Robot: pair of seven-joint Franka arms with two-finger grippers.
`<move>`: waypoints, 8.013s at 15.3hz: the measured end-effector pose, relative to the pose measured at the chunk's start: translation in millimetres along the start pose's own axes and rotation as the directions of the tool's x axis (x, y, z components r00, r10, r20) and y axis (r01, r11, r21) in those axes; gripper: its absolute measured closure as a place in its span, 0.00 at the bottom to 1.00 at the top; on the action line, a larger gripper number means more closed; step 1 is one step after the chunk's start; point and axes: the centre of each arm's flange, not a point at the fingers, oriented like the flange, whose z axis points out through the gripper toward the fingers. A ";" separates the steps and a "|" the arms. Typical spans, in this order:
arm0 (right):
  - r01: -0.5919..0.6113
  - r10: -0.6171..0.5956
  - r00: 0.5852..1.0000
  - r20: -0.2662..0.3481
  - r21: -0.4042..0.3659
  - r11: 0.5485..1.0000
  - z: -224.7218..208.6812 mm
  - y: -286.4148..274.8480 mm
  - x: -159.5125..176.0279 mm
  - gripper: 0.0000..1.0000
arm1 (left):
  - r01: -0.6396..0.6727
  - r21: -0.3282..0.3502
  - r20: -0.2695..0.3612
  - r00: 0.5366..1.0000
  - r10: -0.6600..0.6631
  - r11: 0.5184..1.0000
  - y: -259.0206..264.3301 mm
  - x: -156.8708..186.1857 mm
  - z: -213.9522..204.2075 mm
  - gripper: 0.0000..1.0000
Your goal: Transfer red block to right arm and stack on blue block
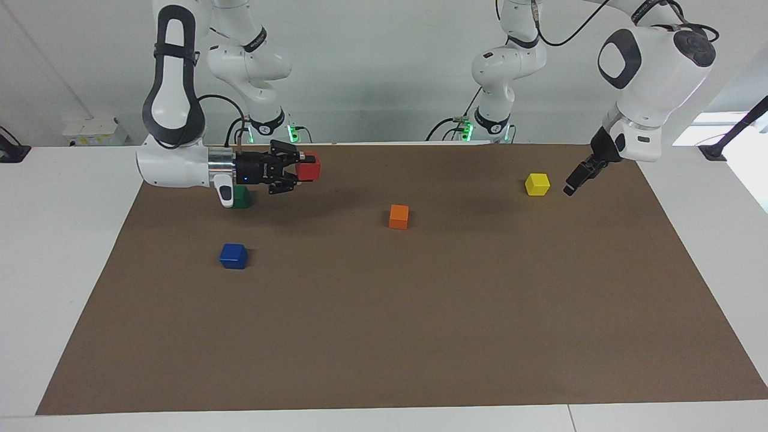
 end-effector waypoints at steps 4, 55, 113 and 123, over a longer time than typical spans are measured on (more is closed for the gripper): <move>0.041 -0.032 0.999 0.044 -0.222 0.974 -35.1 -10.4 6.7 0.44 | -0.155 0.091 0.007 0.988 0.155 0.984 -4.3 16.1 2.8 0.00; -0.299 0.176 0.951 -0.255 -0.904 0.306 -60.9 83.1 56.0 0.44 | -0.323 0.074 0.050 0.946 0.320 0.944 30.9 -25.7 -31.5 0.00; -0.343 0.298 0.918 -0.262 -0.902 0.263 -203.4 -218.7 37.8 0.00 | -0.361 0.063 0.014 0.932 0.361 0.930 18.5 -23.8 -58.3 0.00; -0.342 0.278 0.922 -0.268 -0.902 0.263 -204.3 -220.6 40.3 0.00 | -0.361 0.063 0.011 0.932 0.361 0.930 18.1 -24.7 -60.0 0.00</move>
